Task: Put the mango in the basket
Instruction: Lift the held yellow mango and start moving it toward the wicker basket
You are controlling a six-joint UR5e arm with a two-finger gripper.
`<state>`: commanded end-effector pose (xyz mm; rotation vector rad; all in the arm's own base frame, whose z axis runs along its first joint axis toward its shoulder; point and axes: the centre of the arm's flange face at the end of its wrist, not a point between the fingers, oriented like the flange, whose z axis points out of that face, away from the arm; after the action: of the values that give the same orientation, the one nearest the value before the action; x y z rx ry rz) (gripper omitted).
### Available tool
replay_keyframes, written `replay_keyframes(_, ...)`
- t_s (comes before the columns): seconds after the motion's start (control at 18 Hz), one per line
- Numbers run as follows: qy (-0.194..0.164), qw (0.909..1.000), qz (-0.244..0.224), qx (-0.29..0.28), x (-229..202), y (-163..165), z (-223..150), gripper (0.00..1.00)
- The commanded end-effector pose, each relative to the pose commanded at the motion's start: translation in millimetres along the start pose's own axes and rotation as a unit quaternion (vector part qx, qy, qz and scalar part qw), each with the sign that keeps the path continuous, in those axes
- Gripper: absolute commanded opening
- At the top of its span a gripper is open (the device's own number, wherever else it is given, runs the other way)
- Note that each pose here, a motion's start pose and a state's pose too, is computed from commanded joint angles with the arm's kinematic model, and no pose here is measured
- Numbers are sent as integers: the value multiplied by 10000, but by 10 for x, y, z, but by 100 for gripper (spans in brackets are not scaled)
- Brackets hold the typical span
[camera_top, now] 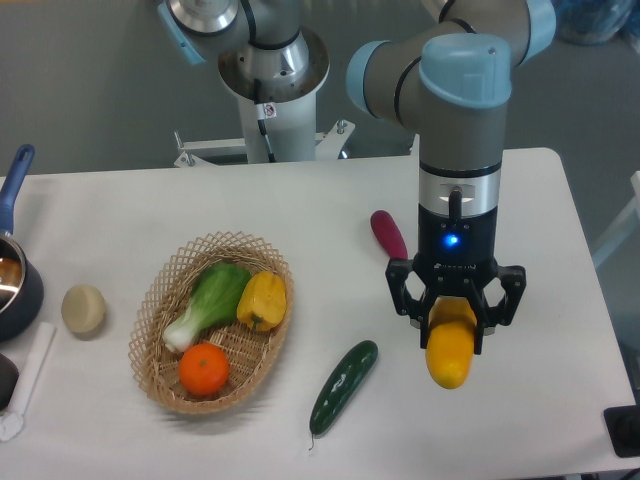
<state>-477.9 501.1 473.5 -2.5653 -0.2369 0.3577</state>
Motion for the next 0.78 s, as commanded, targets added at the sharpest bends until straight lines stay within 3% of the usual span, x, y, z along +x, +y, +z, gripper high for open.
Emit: replay_keyframes(0.78,102,9999,42,-115,159,20,88,34)
